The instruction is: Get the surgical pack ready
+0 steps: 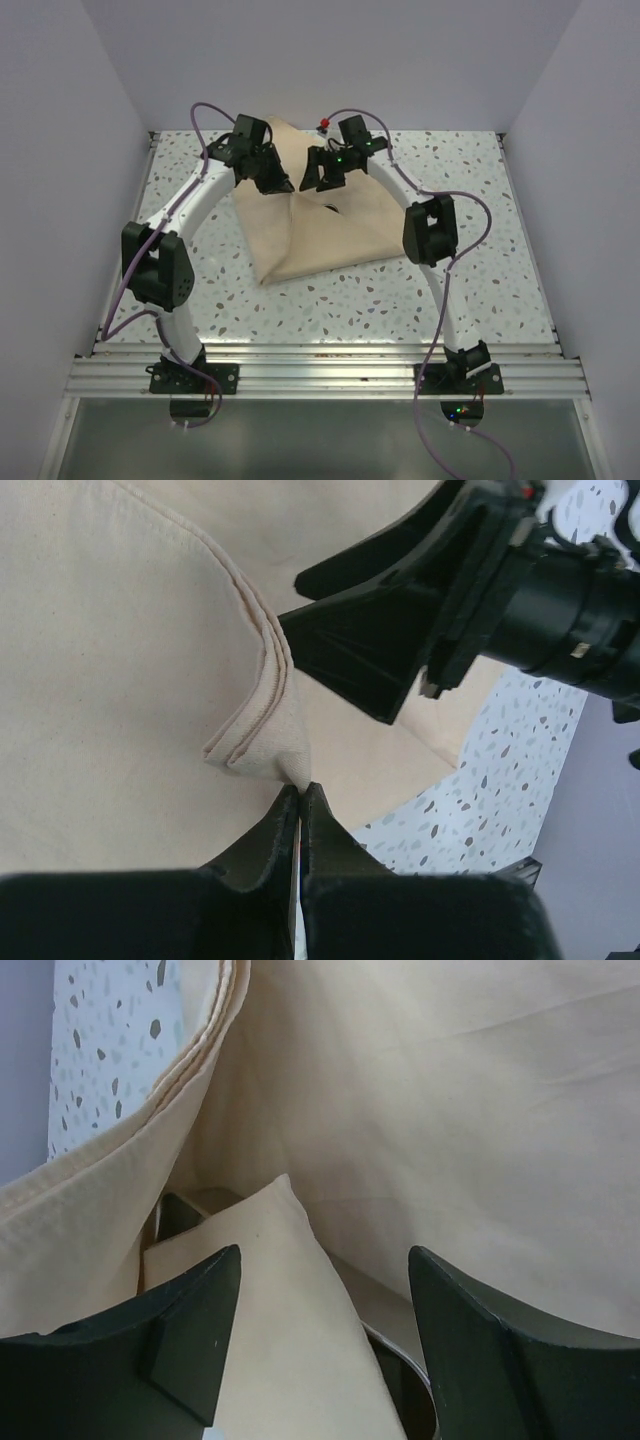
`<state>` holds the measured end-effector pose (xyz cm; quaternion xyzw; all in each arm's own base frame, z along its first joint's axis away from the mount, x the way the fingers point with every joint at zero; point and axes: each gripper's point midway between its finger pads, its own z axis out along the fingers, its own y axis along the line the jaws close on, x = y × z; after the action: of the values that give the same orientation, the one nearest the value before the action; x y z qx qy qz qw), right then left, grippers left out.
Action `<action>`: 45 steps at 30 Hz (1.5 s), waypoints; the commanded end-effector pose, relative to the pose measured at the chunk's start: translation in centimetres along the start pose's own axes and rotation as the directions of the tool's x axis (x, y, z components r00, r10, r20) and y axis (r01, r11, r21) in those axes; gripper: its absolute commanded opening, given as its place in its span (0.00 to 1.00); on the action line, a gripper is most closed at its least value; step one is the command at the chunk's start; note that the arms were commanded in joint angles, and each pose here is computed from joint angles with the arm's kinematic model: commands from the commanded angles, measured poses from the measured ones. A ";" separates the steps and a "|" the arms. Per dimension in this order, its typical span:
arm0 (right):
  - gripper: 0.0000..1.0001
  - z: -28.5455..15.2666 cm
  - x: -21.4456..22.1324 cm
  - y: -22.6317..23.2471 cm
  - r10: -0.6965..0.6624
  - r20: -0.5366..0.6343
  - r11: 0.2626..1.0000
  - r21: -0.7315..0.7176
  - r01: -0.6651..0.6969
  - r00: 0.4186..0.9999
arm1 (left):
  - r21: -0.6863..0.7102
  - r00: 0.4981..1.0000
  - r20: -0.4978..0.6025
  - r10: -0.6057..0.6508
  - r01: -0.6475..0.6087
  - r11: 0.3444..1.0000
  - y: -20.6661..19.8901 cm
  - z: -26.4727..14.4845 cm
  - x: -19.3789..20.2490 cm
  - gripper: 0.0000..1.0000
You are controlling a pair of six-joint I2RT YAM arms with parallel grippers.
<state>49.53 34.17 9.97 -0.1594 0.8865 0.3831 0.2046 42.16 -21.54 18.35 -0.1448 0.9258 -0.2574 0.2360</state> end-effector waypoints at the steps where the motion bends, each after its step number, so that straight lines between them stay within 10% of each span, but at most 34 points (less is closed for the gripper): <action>1: 0.71 1.1 -0.2 2.4 -0.083 0.003 0.992 -0.092 0.083 0.997 | 0.025 0.999 0.036 -0.001 0.000 1.000 -0.7 -1.3 -0.6 0.00; 9: 0.59 2.8 0.8 2.0 -0.103 -0.020 0.990 -0.100 0.100 0.995 | 0.031 1.000 0.025 0.009 -0.010 0.999 -0.6 -1.4 -0.2 0.00; 20: 0.00 4.0 -0.3 4.5 -0.108 0.042 0.984 -0.140 0.113 0.993 | 0.050 1.000 0.001 0.018 -0.018 0.999 -0.4 -1.2 0.7 0.00; 45: 0.00 7.7 -0.3 0.2 -0.013 0.070 0.998 -0.061 0.017 0.997 | 0.156 0.997 -0.072 0.018 -0.006 0.988 -4.6 2.2 1.4 0.00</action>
<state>50.10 40.59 5.62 -0.1650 0.8665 0.4215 0.2103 41.55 -24.07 16.61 -0.1275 0.9283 -0.2887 0.1968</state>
